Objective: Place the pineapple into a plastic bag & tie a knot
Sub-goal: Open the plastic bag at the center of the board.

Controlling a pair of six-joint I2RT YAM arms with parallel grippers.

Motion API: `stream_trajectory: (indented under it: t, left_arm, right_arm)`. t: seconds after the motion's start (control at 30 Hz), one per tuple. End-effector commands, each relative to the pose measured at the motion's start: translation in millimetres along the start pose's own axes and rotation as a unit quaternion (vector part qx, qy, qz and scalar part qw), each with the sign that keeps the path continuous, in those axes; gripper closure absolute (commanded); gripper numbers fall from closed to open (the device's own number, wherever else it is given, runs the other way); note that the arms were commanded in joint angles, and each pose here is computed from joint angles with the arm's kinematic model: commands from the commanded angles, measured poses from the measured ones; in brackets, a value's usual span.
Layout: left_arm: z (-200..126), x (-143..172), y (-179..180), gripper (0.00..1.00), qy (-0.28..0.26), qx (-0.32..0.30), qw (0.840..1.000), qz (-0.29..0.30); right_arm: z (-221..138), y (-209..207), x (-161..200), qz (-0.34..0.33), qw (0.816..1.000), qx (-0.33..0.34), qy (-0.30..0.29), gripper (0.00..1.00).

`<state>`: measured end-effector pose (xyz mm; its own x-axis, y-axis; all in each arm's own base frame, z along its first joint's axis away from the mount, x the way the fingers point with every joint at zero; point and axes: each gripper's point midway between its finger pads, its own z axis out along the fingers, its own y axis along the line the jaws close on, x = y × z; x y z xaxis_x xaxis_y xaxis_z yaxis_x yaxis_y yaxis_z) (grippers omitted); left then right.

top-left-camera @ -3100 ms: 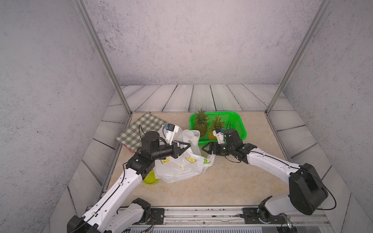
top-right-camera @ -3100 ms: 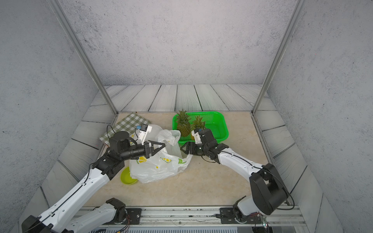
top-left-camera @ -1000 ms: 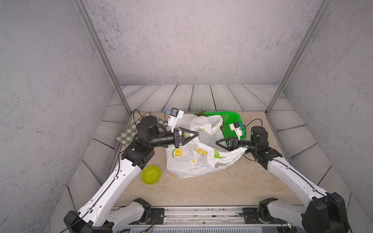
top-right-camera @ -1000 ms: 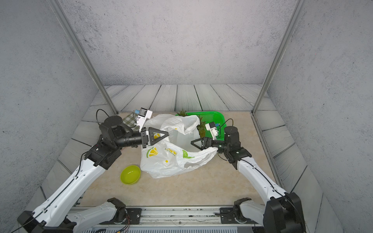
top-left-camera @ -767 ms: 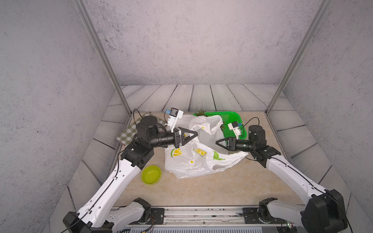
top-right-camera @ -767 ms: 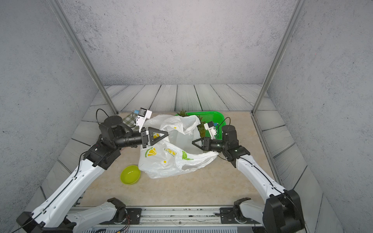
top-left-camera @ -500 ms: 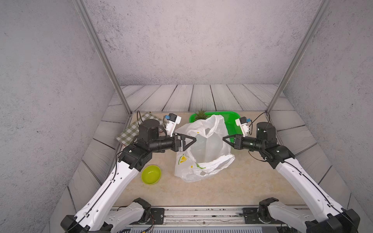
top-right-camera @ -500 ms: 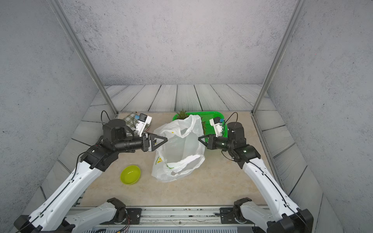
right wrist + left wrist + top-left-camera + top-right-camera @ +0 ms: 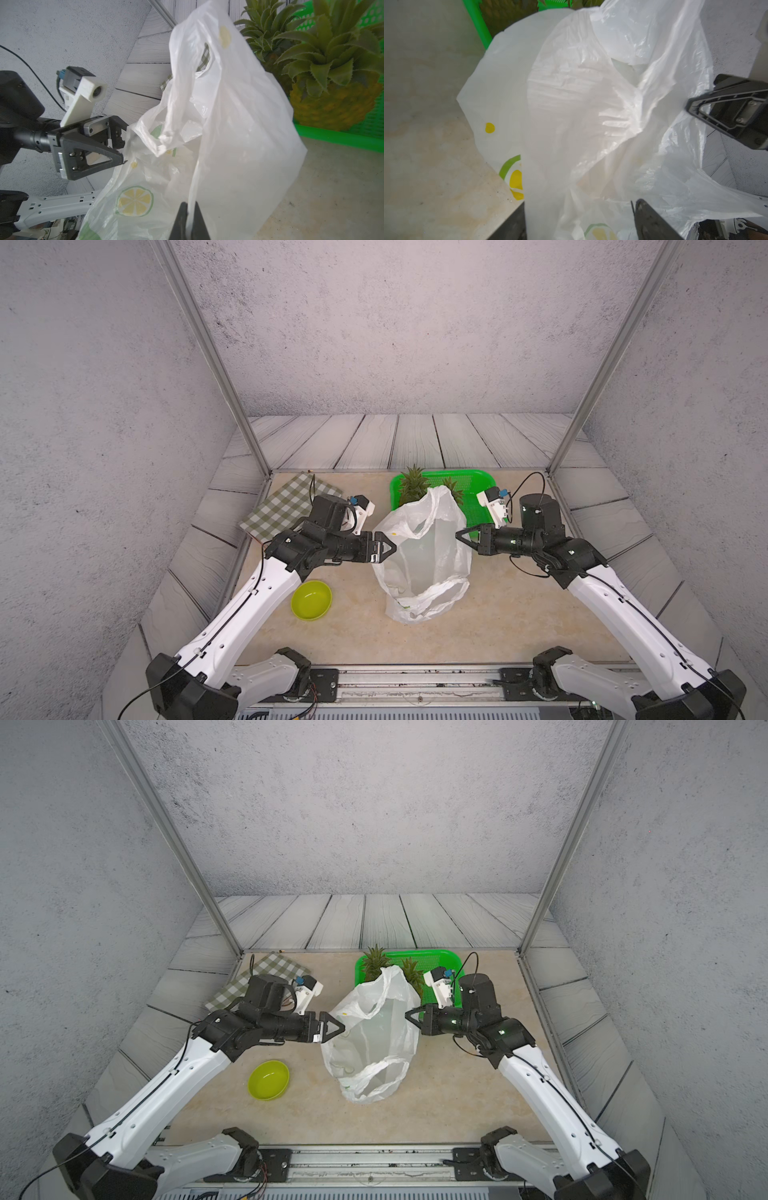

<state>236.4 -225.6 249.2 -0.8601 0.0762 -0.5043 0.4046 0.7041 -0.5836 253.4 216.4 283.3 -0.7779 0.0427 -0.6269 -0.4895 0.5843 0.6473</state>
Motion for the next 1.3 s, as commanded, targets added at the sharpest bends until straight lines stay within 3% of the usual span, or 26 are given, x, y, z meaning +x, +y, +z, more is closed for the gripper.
stream_trajectory:
  t: [0.0,0.07,0.1,0.2,0.37,0.63,0.9,1.0,1.2,1.27]
  left_arm:
    - [4.1,13.1,7.5,0.24,0.023,-0.011,1.000,0.005]
    - [7.4,18.2,12.4,0.32,0.030,-0.016,0.999,0.002]
    - [8.4,19.6,12.5,0.42,0.032,-0.013,0.999,0.002]
    - [10.8,22.5,14.7,1.00,0.035,-0.013,0.999,-0.001]
    - [14.3,28.4,47.2,1.00,0.023,-0.085,0.996,-0.012]
    - [37.6,61.0,105.9,1.00,0.046,-0.172,0.983,-0.052]
    - [22.5,44.6,90.2,1.00,0.023,-0.156,0.987,-0.032]
    - [14.2,36.2,74.8,1.00,0.005,-0.130,0.991,-0.021]
    - [15.3,36.6,59.7,1.00,0.011,-0.090,0.996,-0.018]
    - [21.0,39.9,63.6,1.00,0.017,-0.091,0.995,-0.021]
  right_arm:
    - [0.7,4.7,-7.4,0.000,1.000,-0.006,-0.011,0.92]
    - [2.8,5.7,-8.9,0.003,1.000,-0.012,-0.012,0.92]
    - [3.7,5.0,-9.7,0.005,1.000,-0.012,-0.012,0.92]
    - [10.9,-2.2,-9.7,0.012,1.000,-0.004,-0.006,0.92]
    - [35.0,-36.4,1.6,0.028,0.998,0.040,0.028,0.94]
    - [83.7,-58.8,39.1,0.036,0.993,0.057,0.092,0.98]
    - [56.9,-29.4,5.2,-0.003,0.996,0.062,0.058,0.96]
    - [42.1,-16.5,-9.7,-0.022,0.996,0.070,0.046,0.86]
    - [22.8,-16.8,-35.8,-0.049,0.991,0.126,0.015,0.39]
    - [18.0,-25.1,-44.8,-0.054,0.986,0.160,0.004,0.30]
